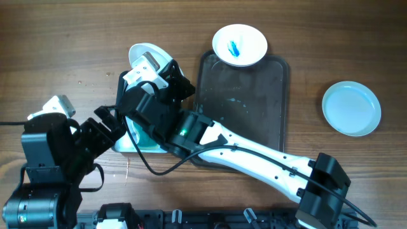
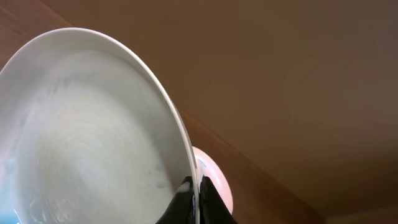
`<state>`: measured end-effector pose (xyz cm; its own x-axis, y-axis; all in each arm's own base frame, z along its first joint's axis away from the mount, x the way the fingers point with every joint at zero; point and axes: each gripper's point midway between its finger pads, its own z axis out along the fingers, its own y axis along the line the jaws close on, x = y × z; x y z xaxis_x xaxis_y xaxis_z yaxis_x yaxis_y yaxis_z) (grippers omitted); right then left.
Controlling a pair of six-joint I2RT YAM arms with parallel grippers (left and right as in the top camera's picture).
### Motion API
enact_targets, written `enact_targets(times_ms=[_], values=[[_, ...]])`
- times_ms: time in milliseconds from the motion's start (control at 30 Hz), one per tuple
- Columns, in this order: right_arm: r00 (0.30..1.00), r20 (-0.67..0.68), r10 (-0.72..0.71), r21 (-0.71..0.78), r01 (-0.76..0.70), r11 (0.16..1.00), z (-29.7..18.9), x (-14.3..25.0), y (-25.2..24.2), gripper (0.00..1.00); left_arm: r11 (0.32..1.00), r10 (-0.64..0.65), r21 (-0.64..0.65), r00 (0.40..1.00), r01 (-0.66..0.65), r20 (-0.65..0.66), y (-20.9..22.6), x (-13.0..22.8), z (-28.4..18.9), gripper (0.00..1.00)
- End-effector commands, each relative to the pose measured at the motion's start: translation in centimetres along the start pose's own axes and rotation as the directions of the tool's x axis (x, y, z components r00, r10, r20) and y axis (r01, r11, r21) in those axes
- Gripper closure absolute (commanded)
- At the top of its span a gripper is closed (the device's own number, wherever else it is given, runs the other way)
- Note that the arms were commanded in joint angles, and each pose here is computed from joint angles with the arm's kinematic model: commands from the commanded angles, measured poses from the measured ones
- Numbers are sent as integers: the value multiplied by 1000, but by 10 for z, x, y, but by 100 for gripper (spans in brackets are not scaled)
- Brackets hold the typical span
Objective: Clean dirty plates on tray and stack at the side
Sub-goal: 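Lift the plate with the right gripper and dip it in the basin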
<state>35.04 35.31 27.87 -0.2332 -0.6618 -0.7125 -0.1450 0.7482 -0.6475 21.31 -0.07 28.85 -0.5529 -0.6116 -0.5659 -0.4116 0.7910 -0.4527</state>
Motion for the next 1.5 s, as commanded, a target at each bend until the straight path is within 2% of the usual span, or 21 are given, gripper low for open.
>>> enact_targets(times_ms=[0,367,1467], values=[[1000,26,16,31,-16,999,-9,-14,-14,96,1000,16,18,1000,-16,5,-4,-2,-3,0],[987,62,-151,25,150,988,-21,-25,-5,96,1000,16,18,1000,-16,5,-4,-2,-3,0],[992,93,-83,8,83,997,-31,-33,1,96,1000,16,18,1000,-16,5,-4,-2,-3,0]])
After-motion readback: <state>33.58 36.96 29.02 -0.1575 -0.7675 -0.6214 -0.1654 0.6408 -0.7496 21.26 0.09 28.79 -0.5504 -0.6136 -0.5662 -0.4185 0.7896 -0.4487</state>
